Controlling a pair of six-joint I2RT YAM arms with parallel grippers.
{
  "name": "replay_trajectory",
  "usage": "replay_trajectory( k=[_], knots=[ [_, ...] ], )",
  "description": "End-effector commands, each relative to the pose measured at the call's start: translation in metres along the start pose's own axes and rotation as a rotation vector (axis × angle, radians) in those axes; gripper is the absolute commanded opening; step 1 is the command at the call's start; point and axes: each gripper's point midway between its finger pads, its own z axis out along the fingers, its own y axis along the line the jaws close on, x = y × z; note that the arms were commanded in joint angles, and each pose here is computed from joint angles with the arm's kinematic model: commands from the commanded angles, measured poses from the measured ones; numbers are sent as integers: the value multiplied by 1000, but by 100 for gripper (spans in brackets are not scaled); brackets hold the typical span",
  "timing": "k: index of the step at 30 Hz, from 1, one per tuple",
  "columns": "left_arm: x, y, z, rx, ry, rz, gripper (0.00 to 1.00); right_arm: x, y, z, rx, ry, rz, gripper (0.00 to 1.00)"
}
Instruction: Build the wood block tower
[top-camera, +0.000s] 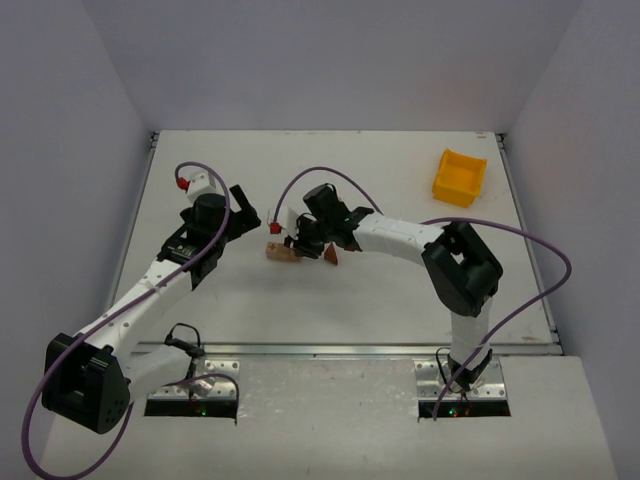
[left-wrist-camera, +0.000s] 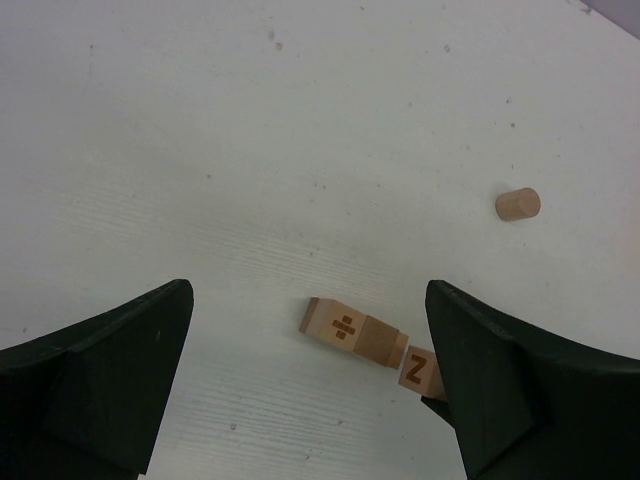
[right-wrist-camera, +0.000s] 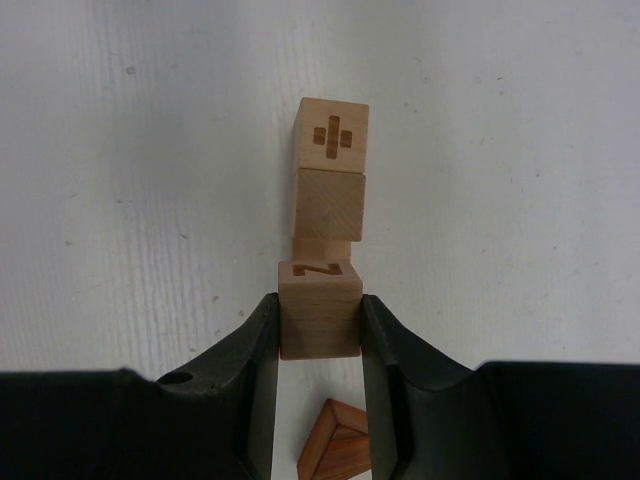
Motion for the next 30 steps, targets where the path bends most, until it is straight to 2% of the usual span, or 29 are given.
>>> replay_trajectory(
  k=[1,30],
  knots=[
    [-10,-2,2,3,-42,-27,100,-15,-24,4,91,-39,-8,8],
    [-9,1,5,-15,-39,-24,100,-11,-27,16,81,-19,34,16]
  ],
)
